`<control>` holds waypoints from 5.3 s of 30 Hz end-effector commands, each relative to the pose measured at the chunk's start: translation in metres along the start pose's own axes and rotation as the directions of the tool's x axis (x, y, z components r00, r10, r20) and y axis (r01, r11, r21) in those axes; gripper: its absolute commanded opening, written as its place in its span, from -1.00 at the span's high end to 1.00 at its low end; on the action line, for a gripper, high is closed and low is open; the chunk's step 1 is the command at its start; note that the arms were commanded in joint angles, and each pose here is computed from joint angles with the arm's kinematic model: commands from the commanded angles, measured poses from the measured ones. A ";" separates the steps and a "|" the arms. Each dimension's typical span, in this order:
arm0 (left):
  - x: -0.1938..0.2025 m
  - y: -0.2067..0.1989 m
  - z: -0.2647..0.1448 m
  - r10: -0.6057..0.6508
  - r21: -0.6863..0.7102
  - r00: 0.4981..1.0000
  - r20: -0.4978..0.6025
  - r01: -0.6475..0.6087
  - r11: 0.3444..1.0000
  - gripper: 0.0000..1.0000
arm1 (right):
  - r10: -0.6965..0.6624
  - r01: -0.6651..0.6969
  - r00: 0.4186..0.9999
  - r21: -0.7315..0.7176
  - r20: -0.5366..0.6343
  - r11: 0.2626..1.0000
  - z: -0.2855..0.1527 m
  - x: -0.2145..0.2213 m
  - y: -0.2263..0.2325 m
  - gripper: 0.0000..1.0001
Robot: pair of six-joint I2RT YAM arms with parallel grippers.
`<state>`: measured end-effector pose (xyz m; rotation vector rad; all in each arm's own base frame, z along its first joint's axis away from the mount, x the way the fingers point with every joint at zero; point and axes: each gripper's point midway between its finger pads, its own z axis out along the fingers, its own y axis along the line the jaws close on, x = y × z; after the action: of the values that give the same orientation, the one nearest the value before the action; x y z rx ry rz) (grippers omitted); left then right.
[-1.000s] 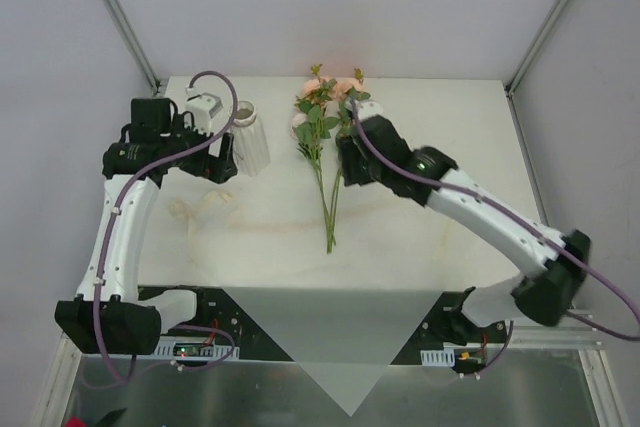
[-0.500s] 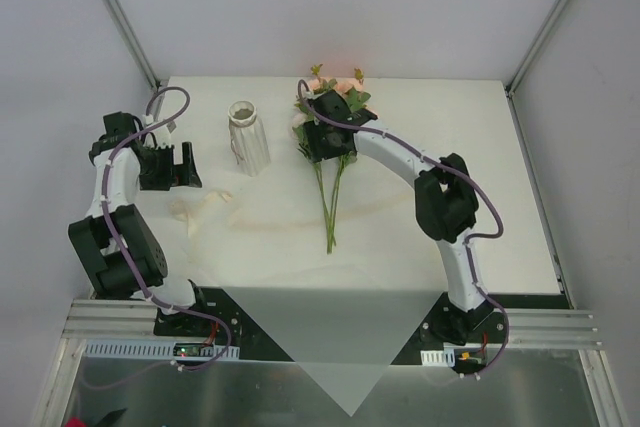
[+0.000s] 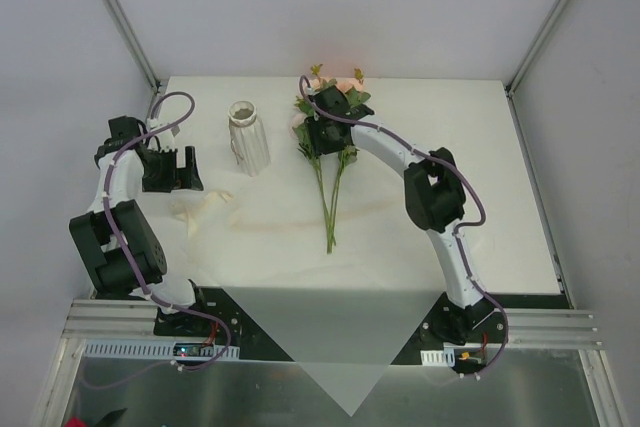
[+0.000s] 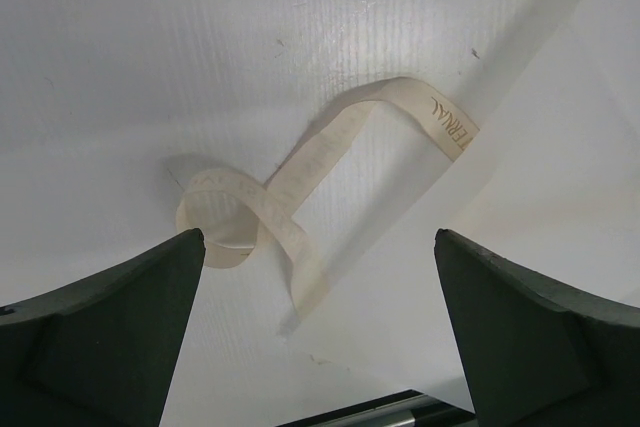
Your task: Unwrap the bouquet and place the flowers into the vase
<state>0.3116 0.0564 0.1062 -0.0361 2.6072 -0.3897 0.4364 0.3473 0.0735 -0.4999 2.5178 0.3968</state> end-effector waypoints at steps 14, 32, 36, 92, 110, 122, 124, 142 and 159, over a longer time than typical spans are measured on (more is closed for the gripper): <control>-0.001 -0.008 -0.007 0.033 0.016 0.999 0.043 -0.034 0.999 -0.98 | 0.072 -0.072 0.997 0.006 -0.026 0.997 0.018 -0.003 -0.014 0.68; -0.002 -0.018 -0.024 0.057 0.023 0.995 0.079 -0.059 0.998 -0.98 | 0.177 -0.123 0.899 -0.157 0.401 0.980 -0.132 -0.084 0.016 0.99; -0.001 -0.021 -0.027 0.059 0.028 0.995 0.082 -0.061 0.998 -0.98 | 0.194 -0.074 0.829 -0.242 0.524 0.967 -0.187 -0.114 0.035 0.99; 0.017 -0.036 -0.031 0.103 0.087 0.992 0.068 -0.109 0.990 -0.98 | 0.285 0.539 0.050 -0.267 0.957 0.799 -0.381 -0.270 0.210 0.99; 0.017 -0.035 -0.032 0.112 0.084 0.992 0.066 -0.117 0.990 -0.98 | 0.205 0.559 0.361 -0.387 0.910 0.733 -0.264 -0.222 0.244 0.99; 0.018 -0.037 -0.034 0.115 0.085 0.991 0.069 -0.120 0.989 -0.98 | 0.091 0.511 0.529 -0.403 0.844 0.759 -0.200 -0.191 0.238 0.20; 0.017 -0.037 -0.035 0.114 0.083 0.991 0.074 -0.120 0.989 -0.98 | 0.083 0.509 0.536 -0.400 0.840 0.762 -0.199 -0.190 0.237 0.11; 0.023 -0.033 -0.033 0.114 0.064 0.992 0.056 -0.118 0.991 -0.99 | 0.002 0.274 0.724 -0.291 0.689 0.917 -0.169 -0.112 0.108 -0.48; 0.089 -0.010 -0.032 0.294 -0.038 0.950 -0.106 -0.299 0.953 -0.98 | -0.185 0.203 0.971 -0.118 0.151 0.972 -0.053 -0.009 0.043 -0.23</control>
<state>0.2294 0.0430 0.0930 0.2741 2.6595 -0.2781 0.4050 0.3765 0.1451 -0.7009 2.2034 0.5819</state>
